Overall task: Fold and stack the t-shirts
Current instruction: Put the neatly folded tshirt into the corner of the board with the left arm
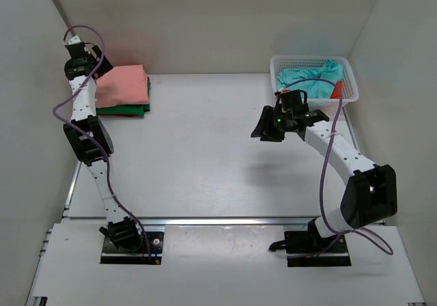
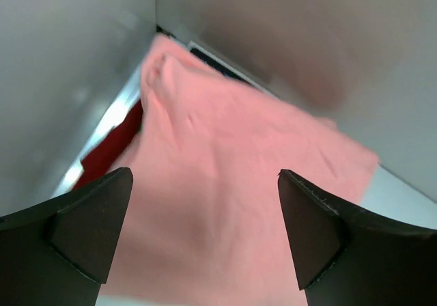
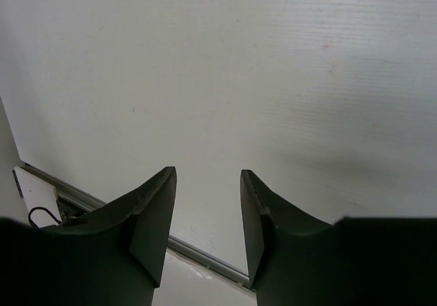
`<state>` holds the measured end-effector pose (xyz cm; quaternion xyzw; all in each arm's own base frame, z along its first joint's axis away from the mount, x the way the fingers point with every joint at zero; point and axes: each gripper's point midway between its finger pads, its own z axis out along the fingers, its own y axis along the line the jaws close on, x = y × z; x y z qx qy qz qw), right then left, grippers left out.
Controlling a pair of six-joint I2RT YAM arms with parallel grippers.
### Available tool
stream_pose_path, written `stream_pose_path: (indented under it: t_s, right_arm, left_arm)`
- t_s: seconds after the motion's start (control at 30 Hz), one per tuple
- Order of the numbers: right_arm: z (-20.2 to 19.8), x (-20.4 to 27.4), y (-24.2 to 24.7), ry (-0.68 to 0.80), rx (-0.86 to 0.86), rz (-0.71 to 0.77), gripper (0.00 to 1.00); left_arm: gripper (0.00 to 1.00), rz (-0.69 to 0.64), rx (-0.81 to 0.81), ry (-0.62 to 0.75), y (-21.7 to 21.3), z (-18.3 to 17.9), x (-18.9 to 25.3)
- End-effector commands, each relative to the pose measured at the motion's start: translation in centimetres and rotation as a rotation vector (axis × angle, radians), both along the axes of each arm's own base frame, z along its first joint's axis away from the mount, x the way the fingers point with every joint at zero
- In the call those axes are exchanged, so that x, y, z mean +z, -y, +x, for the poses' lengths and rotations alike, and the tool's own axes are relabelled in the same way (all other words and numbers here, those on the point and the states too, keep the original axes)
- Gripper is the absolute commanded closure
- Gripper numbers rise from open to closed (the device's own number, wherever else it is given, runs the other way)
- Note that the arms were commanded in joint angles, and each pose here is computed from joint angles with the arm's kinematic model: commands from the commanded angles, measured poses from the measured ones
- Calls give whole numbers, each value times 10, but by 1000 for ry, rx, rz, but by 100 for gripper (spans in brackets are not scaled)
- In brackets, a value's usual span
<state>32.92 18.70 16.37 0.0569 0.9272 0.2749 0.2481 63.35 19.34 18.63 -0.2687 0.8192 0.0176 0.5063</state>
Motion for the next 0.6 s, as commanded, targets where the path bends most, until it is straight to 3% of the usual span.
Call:
stream_pose_path:
  t_s: [0.0, 0.07, 0.1, 0.13, 0.17, 0.23, 0.33, 0.43, 0.57]
  right_arm:
    - [-2, 21, 24, 75, -44, -8, 60]
    - [-6, 26, 39, 96, -60, -25, 60]
    - [-9, 29, 48, 115, -66, -38, 60]
    - [-14, 27, 50, 106, -60, -45, 60]
    - [-16, 31, 61, 117, -73, -62, 60]
    - [-21, 33, 75, 149, -86, -91, 59]
    - [-20, 36, 107, 189, -193, -102, 58]
    - [-8, 42, 135, 245, -303, -87, 57]
    - [17, 67, 157, 320, -343, -131, 56]
  left_arm:
    - [1, -56, -123, 35, 72, -32, 71]
    - [1, -86, -200, -94, 121, -68, 47]
    - [1, -116, -271, -205, 153, -90, 7]
    - [2, -106, -313, -185, 173, -107, 25]
    - [1, -112, -379, -252, 205, -129, -5]
    - [2, -119, -510, -216, 263, -170, 15]
    - [1, -116, -600, -328, 312, -227, -11]
    - [1, -118, -670, -411, 328, -270, -32]
    - [1, -180, -632, -457, 313, -297, -43]
